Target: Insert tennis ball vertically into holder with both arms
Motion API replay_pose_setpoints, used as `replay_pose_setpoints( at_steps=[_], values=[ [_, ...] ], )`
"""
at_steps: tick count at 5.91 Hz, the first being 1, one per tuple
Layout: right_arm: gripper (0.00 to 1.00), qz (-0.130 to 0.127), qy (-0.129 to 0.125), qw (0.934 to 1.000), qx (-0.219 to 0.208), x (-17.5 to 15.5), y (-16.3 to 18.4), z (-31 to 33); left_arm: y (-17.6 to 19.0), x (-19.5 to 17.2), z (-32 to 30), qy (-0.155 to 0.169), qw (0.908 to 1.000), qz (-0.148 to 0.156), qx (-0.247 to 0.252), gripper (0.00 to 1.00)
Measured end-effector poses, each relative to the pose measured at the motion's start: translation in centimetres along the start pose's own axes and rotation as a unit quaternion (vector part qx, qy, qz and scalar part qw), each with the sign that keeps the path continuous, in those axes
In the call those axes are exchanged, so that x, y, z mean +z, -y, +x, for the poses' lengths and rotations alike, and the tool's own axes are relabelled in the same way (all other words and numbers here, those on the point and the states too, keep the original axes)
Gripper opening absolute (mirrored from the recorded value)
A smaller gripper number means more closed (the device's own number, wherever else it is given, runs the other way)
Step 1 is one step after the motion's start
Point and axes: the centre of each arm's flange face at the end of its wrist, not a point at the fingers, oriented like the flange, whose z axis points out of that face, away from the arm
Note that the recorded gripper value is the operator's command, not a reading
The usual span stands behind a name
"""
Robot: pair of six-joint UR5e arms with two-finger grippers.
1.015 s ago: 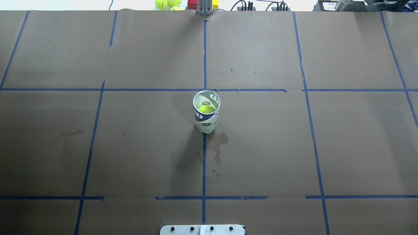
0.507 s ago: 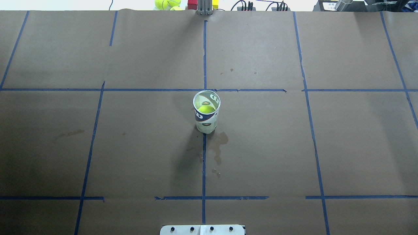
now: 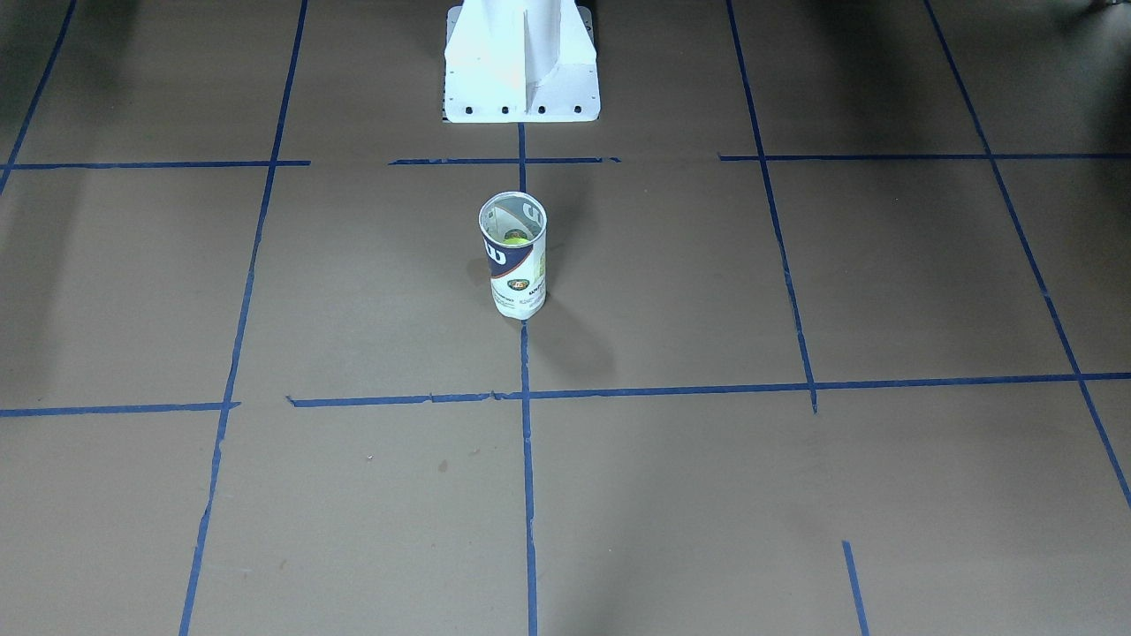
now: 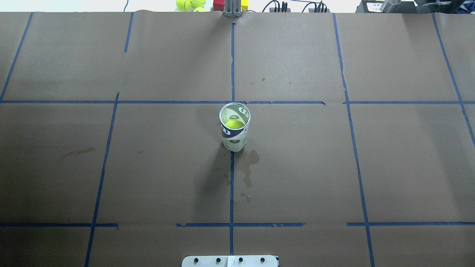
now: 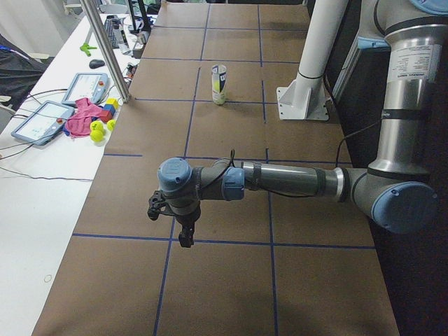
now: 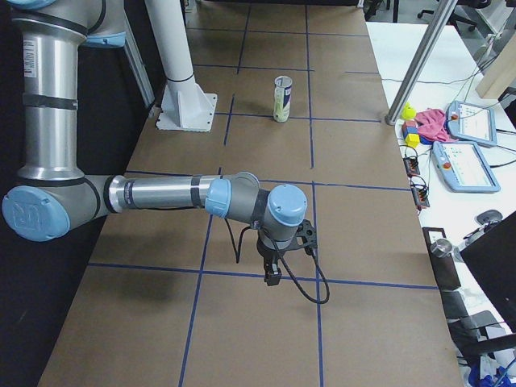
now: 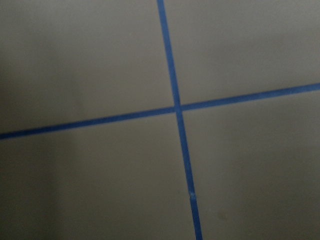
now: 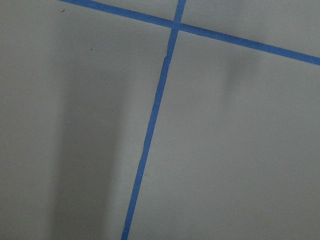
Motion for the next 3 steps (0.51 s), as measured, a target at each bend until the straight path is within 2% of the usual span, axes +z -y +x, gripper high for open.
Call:
replay_pose_setpoints(
  at_steps=[3],
  values=[
    [1.00,-0.003,0.001,1.0000,0.002,0.30,-0.32,0.13,0.15,0.35,0.48,0.004,0.9999,-0.004,0.009,1.00]
  ],
)
